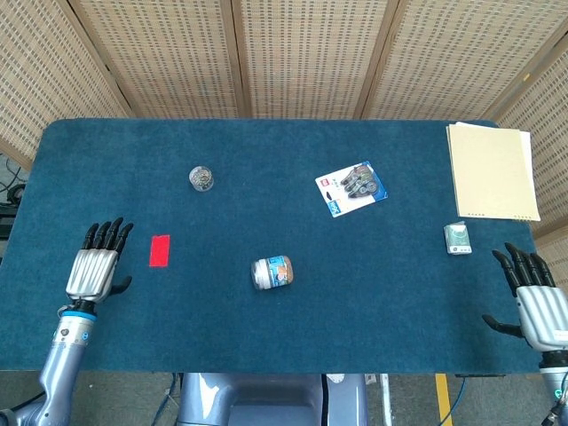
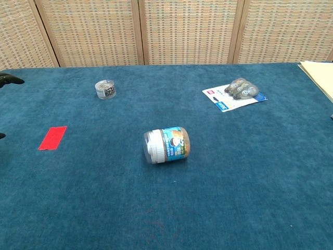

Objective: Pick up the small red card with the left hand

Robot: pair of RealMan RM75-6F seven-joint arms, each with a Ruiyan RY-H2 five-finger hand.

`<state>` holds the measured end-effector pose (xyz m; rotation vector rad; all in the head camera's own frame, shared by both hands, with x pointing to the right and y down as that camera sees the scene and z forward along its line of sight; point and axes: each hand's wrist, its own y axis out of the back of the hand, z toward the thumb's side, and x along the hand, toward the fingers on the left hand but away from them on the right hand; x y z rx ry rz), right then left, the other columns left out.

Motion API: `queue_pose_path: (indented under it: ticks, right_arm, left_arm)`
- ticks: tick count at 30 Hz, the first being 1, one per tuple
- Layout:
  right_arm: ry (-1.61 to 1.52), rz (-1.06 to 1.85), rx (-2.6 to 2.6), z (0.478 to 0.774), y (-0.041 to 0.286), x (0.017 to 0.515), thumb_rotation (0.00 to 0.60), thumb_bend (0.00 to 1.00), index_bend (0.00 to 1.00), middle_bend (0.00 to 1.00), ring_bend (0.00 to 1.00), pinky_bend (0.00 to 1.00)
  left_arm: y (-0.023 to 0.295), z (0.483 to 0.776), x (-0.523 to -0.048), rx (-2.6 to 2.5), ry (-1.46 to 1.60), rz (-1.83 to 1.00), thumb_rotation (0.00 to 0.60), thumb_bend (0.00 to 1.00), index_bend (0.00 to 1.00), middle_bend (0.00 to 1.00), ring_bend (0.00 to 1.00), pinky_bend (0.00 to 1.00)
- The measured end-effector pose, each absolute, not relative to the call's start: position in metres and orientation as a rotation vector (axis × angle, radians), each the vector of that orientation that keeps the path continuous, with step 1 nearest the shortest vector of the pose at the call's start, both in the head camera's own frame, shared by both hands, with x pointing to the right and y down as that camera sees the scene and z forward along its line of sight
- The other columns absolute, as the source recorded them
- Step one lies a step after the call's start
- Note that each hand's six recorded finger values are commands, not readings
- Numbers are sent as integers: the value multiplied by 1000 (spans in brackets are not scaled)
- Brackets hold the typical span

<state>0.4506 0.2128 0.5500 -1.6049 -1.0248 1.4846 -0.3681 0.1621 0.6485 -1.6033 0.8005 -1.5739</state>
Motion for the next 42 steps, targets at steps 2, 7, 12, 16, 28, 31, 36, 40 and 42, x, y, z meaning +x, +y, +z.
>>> queue_pose_path:
  ticks: [2,7,12,16,28,31,36,40,42]
  right_arm:
    - [-1028,1484,-1606,550,213,451,600,53,0,0,0,0]
    - [-1034,1484,-1609,549,212,453,600,53,0,0,0,0]
    - [-1040,1483,-1610,549,212,454,600,53,0,0,0,0]
    - [-1044,1483,-1611,548,211,455,600,53,0,0,0,0]
    - [-1056,1479,-1612,546,211,456,600,53,0,0,0,0]
    - [-1059,1477,-1614,546,210,456,600,53,0,0,0,0]
    - [-1059,1474,-1617,546,211,457,600,53,0,0,0,0]
    - [-1061,1476,-1617,546,211,457,600,53,0,0,0,0]
    - [-1061,1476,-1618,546,211,457,600,53,0,0,0,0]
  left_arm:
    - [160,653,-366,-1607,791,-1584,600,263,22,0,0,0]
    - [155,666,-361,-1607,752,-1614,600,263,22,0,0,0]
    - [151,675,-355,-1612,726,-1630,600,263,22,0,0,0]
    - [150,683,-350,-1612,695,-1642,600,263,22,0,0,0]
    - [146,704,-340,-1614,649,-1648,600,264,22,0,0,0]
    - [147,709,-337,-1620,653,-1645,600,263,22,0,0,0]
    - [149,716,-335,-1620,642,-1644,600,260,22,0,0,0]
    - [149,719,-333,-1621,639,-1643,600,258,22,0,0,0]
    - [149,720,-333,-1619,640,-1646,600,258,22,0,0,0]
